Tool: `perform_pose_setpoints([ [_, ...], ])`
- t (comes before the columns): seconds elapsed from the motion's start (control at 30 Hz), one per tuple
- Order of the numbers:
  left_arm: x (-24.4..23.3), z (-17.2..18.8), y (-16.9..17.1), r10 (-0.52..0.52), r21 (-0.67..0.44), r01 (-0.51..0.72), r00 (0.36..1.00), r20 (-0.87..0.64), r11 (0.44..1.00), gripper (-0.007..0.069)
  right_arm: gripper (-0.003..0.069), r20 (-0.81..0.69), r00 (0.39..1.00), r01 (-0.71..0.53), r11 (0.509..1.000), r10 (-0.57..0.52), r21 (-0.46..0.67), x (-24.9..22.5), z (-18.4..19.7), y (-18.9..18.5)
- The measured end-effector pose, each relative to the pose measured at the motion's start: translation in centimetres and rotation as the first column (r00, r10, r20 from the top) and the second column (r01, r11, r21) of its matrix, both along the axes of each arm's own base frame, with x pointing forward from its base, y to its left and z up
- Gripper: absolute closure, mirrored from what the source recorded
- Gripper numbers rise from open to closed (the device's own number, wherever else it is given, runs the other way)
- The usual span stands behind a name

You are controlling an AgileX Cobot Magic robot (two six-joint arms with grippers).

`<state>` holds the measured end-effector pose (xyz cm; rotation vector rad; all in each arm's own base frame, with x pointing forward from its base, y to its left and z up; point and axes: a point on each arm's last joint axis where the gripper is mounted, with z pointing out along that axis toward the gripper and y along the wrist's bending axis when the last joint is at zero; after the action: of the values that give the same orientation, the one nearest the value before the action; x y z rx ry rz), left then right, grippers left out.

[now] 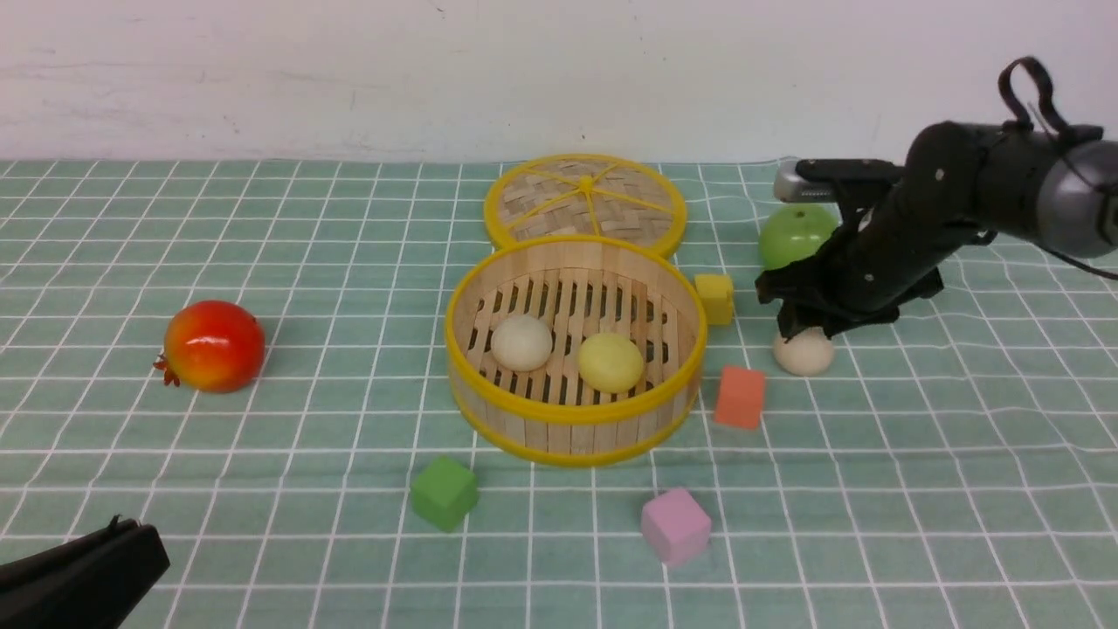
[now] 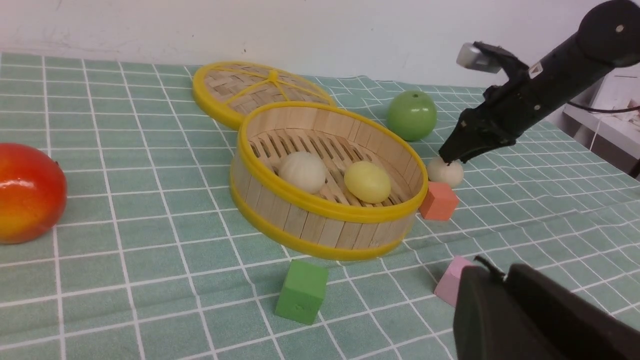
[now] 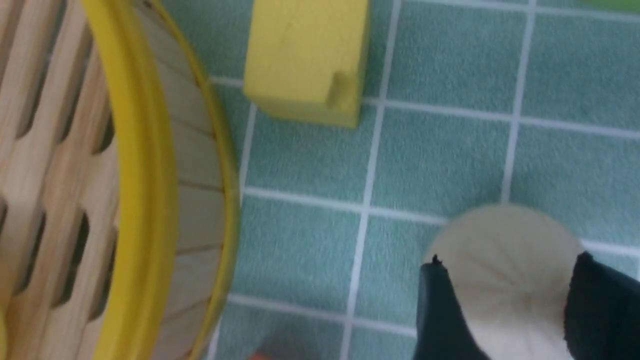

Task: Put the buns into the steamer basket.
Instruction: Use the right arm to grab a steamed stuffed bun, then use the right arm to put the steamed stuffed bun into the steamer

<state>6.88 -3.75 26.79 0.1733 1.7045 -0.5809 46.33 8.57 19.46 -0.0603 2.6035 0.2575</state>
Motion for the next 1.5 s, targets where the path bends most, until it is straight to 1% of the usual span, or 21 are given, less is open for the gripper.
perform_pose_setpoints([
  [0.23,0.0,0.0,0.0,0.0,0.0,0.0,1.0,0.0,1.0,0.0576,0.0314,0.023,1.0,-0.002,1.0,0.002,-0.012,0.4,-0.7,0.0],
  [0.37,0.0,0.0,0.0,0.0,0.0,0.0,1.0,0.0,1.0,0.0576,0.0335,0.028,1.0,-0.003,1.0,0.003,-0.016,0.5,-0.7,-0.1],
  [0.4,0.0,0.0,0.0,0.0,0.0,0.0,1.0,0.0,1.0,0.0576,0.0348,0.028,1.0,-0.004,1.0,0.004,-0.018,0.5,-0.7,-0.1],
  [0.5,0.0,0.0,0.0,0.0,0.0,0.0,1.0,0.0,1.0,0.0576,0.0421,0.03,0.999,-0.009,0.999,0.01,-0.031,0.5,-0.7,-0.2],
  [0.6,0.0,0.0,0.0,0.0,0.0,0.0,1.0,0.0,1.0,0.0576,0.0532,0.031,0.999,-0.018,0.998,0.019,-0.053,0.5,-0.9,-0.3],
  [0.7,0.0,0.0,0.0,0.0,0.0,0.0,1.0,0.0,1.0,0.0576,0.0618,0.031,0.999,-0.027,0.997,0.029,-0.074,0.6,-1.1,-0.4],
  [0.73,0.0,0.0,0.0,0.0,0.0,0.0,1.0,0.0,1.0,0.0576,0.0622,0.031,0.999,-0.028,0.997,0.03,-0.075,0.6,-1.1,-0.4],
  [0.77,0.0,0.0,0.0,0.0,0.0,0.0,1.0,0.0,1.0,0.0576,0.0647,0.034,0.999,-0.033,0.995,0.036,-0.089,0.6,-1.0,-0.5],
  [0.8,0.0,0.0,0.0,0.0,0.0,0.0,1.0,0.0,1.0,0.0576,0.0653,0.038,0.998,-0.036,0.995,0.04,-0.096,0.6,-0.9,-0.5],
  [0.87,0.0,0.0,0.0,0.0,0.0,0.0,1.0,0.0,1.0,0.0576,0.0653,0.046,0.998,-0.04,0.993,0.045,-0.107,0.5,-0.4,-0.6],
  [1.0,0.0,0.0,0.0,0.0,0.0,0.0,1.0,0.0,1.0,0.0576,0.0653,0.088,0.995,-0.043,0.994,0.053,-0.104,0.0,1.9,-0.4],
  [1.03,0.0,0.0,0.0,0.0,0.0,0.0,1.0,0.0,1.0,0.0575,0.0653,0.123,0.99,-0.056,0.994,0.068,-0.098,-0.5,3.6,-0.1],
  [1.1,0.0,0.0,0.0,0.0,0.0,0.0,1.0,0.0,1.0,0.0573,0.0653,0.164,0.981,-0.086,0.993,0.099,-0.086,-1.0,5.3,0.9],
  [1.13,0.0,0.0,0.0,0.0,0.0,0.0,1.0,0.0,1.0,0.057,0.0653,0.217,0.966,-0.127,0.989,0.14,-0.07,-1.7,7.2,2.1],
  [1.23,0.0,0.0,0.0,0.0,0.0,0.0,1.0,0.0,1.0,0.0567,0.0653,0.309,0.925,-0.219,0.975,0.219,-0.037,-2.7,9.0,5.6],
  [1.33,0.0,0.0,0.0,0.0,0.0,0.0,1.0,0.0,1.0,0.0566,0.0652,0.355,0.894,-0.287,0.958,0.275,-0.019,-3.1,8.7,8.7],
  [1.37,0.0,0.0,0.0,0.0,0.0,0.0,1.0,0.0,1.0,0.0566,0.0652,0.358,0.89,-0.295,0.955,0.282,-0.018,-3.2,8.5,9.2],
  [1.4,0.0,0.0,0.0,0.0,0.0,0.0,1.0,0.0,1.0,0.0564,0.0651,0.372,0.876,-0.322,0.947,0.306,-0.021,-3.2,7.7,10.7],
  [1.43,0.0,0.0,0.0,0.0,0.0,0.0,1.0,0.0,1.0,0.0564,0.065,0.376,0.873,-0.327,0.945,0.311,-0.023,-3.2,7.4,11.1],
  [1.47,0.0,0.0,0.0,0.0,0.0,0.0,1.0,0.0,1.0,0.0563,0.0645,0.399,0.859,-0.337,0.941,0.321,-0.032,-2.8,5.8,12.6],
  [1.5,0.0,0.0,0.0,0.0,0.0,0.0,1.0,0.0,1.0,0.0563,0.0644,0.406,0.856,-0.337,0.941,0.32,-0.032,-2.8,5.9,12.7],
])
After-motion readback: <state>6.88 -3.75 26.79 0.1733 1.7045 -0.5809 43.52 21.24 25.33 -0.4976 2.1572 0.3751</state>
